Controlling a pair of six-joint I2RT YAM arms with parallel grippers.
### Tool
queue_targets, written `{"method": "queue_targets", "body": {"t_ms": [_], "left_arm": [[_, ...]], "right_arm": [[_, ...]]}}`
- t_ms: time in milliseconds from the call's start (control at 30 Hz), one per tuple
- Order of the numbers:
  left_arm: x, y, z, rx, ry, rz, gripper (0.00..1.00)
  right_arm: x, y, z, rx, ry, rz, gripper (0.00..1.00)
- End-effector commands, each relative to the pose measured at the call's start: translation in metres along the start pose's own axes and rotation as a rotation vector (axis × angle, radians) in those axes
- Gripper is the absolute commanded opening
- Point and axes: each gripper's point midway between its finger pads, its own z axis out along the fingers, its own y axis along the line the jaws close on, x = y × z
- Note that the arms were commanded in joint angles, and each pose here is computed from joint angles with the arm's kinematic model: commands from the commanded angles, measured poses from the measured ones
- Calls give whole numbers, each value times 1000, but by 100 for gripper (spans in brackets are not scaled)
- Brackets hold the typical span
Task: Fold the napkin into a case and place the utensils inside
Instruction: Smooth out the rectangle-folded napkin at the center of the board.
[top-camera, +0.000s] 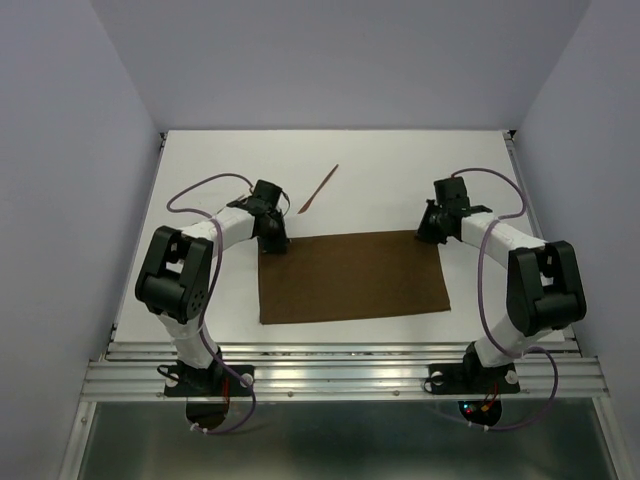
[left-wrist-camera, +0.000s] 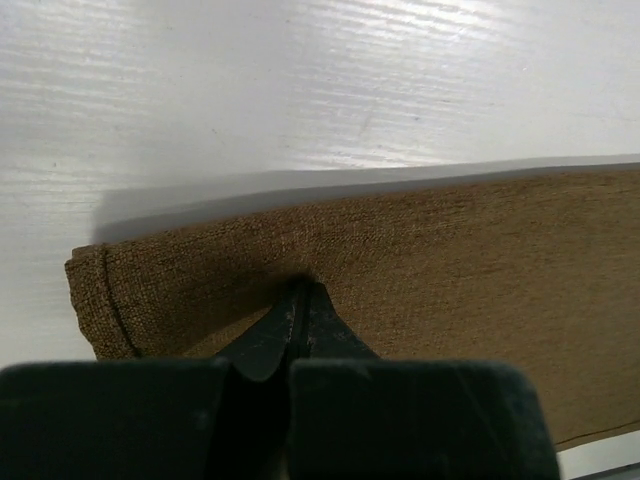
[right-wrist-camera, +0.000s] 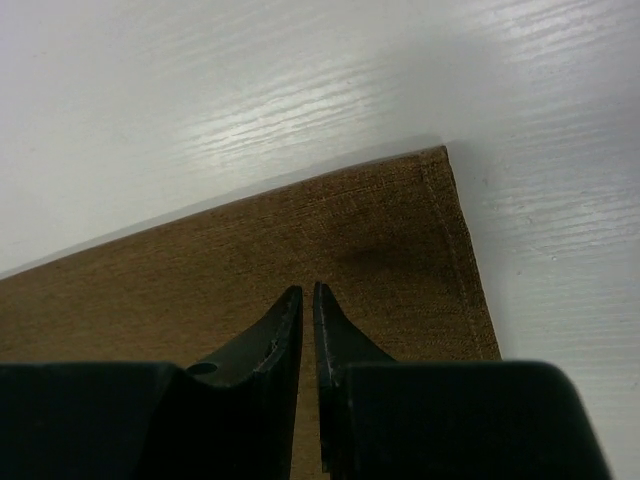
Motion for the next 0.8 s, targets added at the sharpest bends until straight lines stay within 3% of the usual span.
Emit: {"method": "queue_targets", "body": {"t_ms": [0, 133, 333, 767], "left_arm": [[-2, 20, 2, -8, -13, -39, 0], [-3, 42, 5, -34, -19, -110, 0], [-20, 39, -13, -20, -83, -142, 0], [-54, 41, -37, -40, -179, -156, 0]], "right_arm": [[-2, -7, 9, 30, -12, 25, 15], [12, -20, 19, 79, 21, 17, 15], [28, -31, 30, 106, 62, 6, 14], [1, -3, 6, -13, -18, -10, 14]]}}
